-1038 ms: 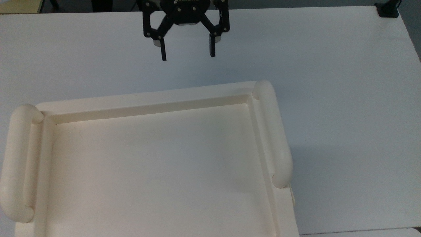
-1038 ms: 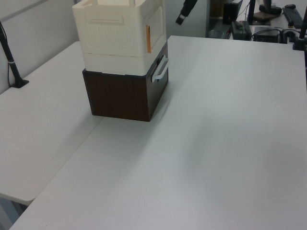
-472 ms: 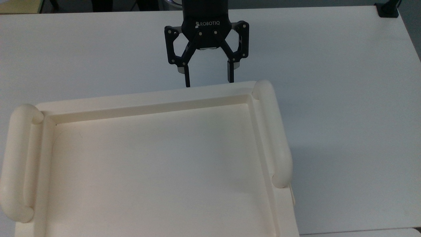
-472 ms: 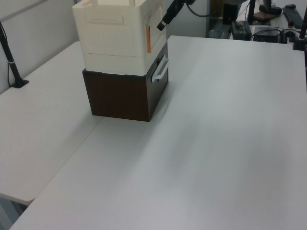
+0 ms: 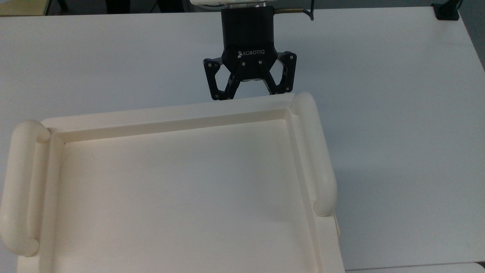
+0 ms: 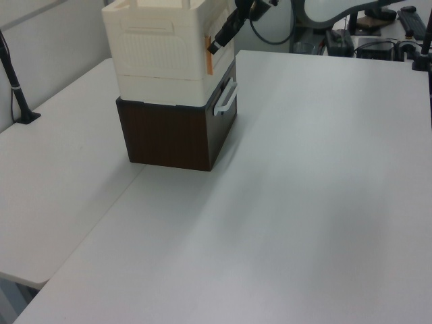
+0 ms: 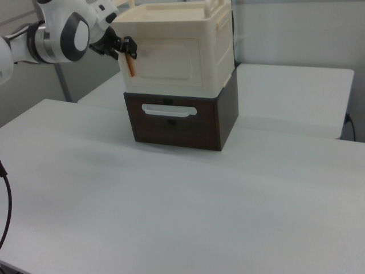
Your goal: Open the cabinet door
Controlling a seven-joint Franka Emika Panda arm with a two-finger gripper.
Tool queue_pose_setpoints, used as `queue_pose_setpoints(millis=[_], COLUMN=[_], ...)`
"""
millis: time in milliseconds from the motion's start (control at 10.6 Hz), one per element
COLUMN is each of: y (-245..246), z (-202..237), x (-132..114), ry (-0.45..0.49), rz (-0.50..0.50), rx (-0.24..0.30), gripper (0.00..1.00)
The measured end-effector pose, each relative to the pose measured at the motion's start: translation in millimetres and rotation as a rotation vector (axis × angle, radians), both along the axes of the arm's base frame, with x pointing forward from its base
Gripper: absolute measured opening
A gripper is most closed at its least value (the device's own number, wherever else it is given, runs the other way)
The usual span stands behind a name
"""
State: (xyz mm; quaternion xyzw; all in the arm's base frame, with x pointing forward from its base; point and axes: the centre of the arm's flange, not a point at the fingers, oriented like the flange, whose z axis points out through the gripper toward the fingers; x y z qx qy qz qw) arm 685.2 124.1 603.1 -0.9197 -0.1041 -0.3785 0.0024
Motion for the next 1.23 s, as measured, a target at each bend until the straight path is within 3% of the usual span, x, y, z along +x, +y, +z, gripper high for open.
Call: queue_pose_setpoints(millis=[94,283,472,755,849,1038,1227], y=[2.4,4.9,5.3,7.3,7.2,5.9,5.9], z=[-5.6,-8.9,-8.3,-7.4,-7.2,-7.2,-7.0], x=[1.8,4.2,4.4,4.1,4.1,4.3,4.2], ry=[0.003,-0.012,-0.019,-0.022,-0.022,-0.022,-0.021], rz=[0.007,0.014,0.015,0.018,0.018,0.016,0.006], rx=[-0.022,-0.032,-0.030,-0.030,-0.030,-0.031,-0.021], gripper=[0.58,0.54,0.44,0.43,0.32,0.20,0.15])
